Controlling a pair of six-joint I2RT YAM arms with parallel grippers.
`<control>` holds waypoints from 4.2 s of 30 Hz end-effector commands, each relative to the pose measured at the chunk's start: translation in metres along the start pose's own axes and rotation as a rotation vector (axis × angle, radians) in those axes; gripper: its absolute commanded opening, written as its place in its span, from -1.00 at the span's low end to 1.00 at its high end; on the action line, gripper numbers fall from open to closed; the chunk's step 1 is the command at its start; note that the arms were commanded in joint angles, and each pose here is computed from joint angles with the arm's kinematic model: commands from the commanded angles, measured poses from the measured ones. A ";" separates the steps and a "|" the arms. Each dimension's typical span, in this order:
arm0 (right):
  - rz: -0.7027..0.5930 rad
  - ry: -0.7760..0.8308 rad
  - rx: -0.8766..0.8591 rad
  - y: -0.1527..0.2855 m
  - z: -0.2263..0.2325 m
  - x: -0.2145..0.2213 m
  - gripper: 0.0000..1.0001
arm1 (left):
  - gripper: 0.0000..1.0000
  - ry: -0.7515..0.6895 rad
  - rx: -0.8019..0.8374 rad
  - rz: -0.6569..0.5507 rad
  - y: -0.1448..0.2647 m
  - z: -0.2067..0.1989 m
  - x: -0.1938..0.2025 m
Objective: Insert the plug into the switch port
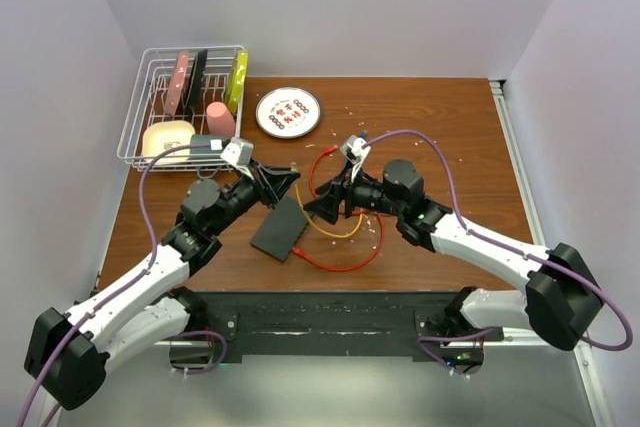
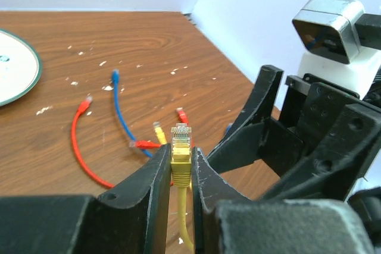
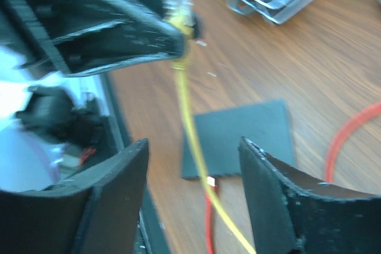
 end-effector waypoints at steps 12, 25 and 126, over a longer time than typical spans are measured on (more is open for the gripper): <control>-0.235 0.012 -0.306 0.015 0.054 -0.060 0.29 | -1.00 -0.106 0.422 -0.018 0.028 -0.078 -0.012; -0.287 0.044 -0.287 0.028 0.057 -0.067 0.09 | -1.00 -0.079 0.546 -0.014 0.043 -0.097 -0.010; 0.630 0.287 0.348 0.003 -0.033 0.109 -1.00 | 1.00 0.091 -0.368 0.211 0.014 0.140 0.053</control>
Point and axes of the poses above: each gripper's point midway between its finger pads, its own y axis back along the fingers, its own z axis along the line the jaws close on, x = y × z, the point moved 1 cm from there along y, back along the fingers, and after that the axes turned 11 degrees about y, right-handed, at the moved point
